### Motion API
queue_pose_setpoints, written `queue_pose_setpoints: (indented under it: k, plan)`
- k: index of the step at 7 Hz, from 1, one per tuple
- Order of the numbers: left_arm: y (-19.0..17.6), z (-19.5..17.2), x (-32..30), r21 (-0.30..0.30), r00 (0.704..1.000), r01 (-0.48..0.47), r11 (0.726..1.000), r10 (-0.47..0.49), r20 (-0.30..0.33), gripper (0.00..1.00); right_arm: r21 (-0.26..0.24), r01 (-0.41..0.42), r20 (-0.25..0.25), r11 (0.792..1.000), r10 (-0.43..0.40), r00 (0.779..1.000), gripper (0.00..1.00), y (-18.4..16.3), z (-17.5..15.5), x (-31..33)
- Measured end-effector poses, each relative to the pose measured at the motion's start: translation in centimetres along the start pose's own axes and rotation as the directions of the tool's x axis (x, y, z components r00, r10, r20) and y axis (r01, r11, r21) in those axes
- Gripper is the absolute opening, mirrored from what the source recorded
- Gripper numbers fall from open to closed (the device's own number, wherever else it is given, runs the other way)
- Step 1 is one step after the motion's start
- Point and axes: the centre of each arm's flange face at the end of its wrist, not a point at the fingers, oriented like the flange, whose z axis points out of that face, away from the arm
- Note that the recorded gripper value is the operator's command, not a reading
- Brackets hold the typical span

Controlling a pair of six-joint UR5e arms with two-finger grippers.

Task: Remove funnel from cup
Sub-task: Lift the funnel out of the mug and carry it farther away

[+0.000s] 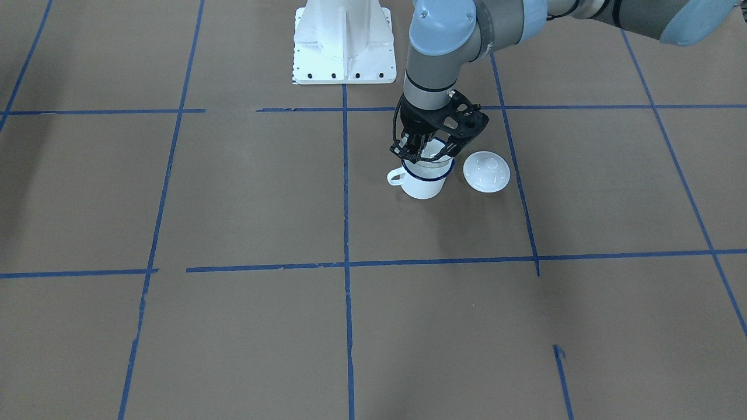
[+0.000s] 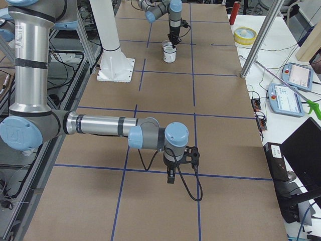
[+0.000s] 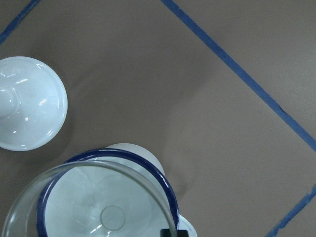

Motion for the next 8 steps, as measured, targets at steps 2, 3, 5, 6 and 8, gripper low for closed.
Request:
queue_pose_setpoints:
  k: [2,3,5,6,8]
  plan:
    - [-2.2,-5.4,1.2,0.076,0.997,0.039,0.996,-0.034,-0.063,0.0,0.0,0.0,0.0,1.0,0.0,1.0,1.0,0.0,0.0,0.0]
    - [-4.3,-7.7,2.0,0.117,0.991,0.065,0.991,-0.05,-0.127,0.0,0.0,0.0,0.0,1.0,0.0,1.0,1.0,0.0,0.0,0.0]
    - [-9.7,-10.0,2.2,0.176,0.954,0.126,0.976,-0.07,-0.29,0.0,0.0,0.0,0.0,1.0,0.0,1.0,1.0,0.0,0.0,0.0]
    - [-12.8,-10.2,1.5,0.171,0.919,0.167,0.971,-0.09,-0.384,0.0,0.0,0.0,0.0,1.0,0.0,1.0,1.0,0.0,0.0,0.0]
    - [-19.1,-7.8,0.7,0.121,0.815,0.257,0.959,-0.148,-0.56,0.0,0.0,0.0,0.0,1.0,0.0,1.0,1.0,0.0,0.0,0.0]
